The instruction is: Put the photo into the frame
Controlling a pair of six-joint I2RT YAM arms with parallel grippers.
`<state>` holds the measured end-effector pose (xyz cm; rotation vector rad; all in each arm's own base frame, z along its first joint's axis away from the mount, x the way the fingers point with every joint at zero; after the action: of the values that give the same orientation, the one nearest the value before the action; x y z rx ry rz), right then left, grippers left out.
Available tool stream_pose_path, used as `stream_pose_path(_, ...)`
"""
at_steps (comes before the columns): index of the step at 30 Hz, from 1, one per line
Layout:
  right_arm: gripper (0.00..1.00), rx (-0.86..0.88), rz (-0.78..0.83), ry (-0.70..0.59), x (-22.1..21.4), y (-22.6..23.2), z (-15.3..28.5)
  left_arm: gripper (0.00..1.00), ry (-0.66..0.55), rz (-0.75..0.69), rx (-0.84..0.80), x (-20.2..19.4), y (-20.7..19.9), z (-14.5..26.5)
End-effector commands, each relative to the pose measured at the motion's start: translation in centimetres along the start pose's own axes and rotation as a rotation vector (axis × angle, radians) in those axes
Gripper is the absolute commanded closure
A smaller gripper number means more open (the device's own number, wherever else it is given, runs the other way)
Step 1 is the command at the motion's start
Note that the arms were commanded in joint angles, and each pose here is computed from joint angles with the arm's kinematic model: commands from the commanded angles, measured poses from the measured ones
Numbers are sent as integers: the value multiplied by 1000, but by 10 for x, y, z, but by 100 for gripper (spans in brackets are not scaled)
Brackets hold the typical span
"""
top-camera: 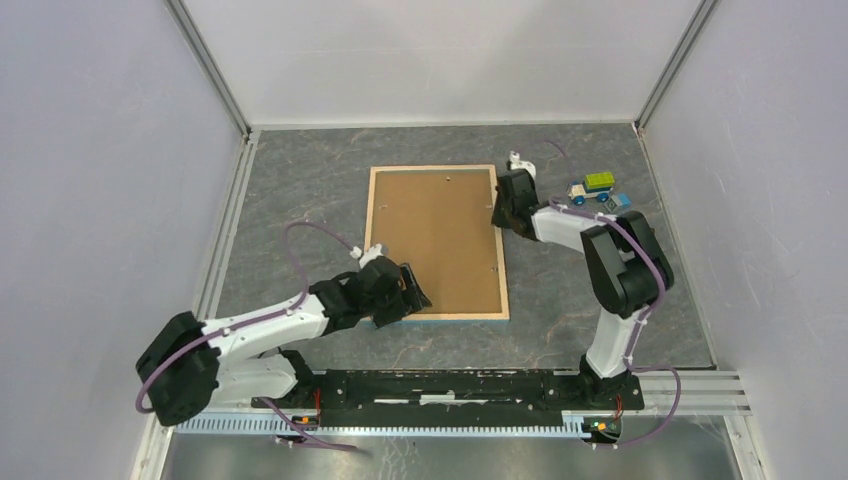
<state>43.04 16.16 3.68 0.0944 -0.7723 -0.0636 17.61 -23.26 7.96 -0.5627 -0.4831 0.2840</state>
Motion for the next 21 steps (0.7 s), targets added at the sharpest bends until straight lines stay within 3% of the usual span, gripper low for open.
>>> stream_pose_path(1, 100, -107, -373, -26, -40, -33, 24, 15, 37, 197, 114, -28, 6, -14)
stream_pose_path(5, 100, -195, -558, -105, -64, -60, 45, 14, 79, 331, 77, -42, -10, -32)
stream_pose_path(11, 100, -221, -613, -139, -70, -68, 55, 13, 121, 449, 104, -57, -21, -52)
stream_pose_path(14, 100, -198, -613, -128, -70, -60, 55, 23, 108, 533, 124, -58, -15, -60)
stream_pose_path(17, 100, -224, -614, -130, -70, -60, 58, 39, 86, 575, 190, -59, -3, -64)
stream_pose_path(21, 95, -248, -583, -171, -60, -60, 64, 45, -20, 541, 392, -49, 31, -56)
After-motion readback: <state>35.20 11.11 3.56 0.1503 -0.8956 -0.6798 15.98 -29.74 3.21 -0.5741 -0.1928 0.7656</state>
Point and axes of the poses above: each gripper's point midway between its finger pads, its own z axis back along the fingers, its own y axis along the line the jaws close on, x = y × z, the point moved 1 cm from there along z, back along the fingers, and after that the axes turned 1 degree about z, right-handed, at the moved point
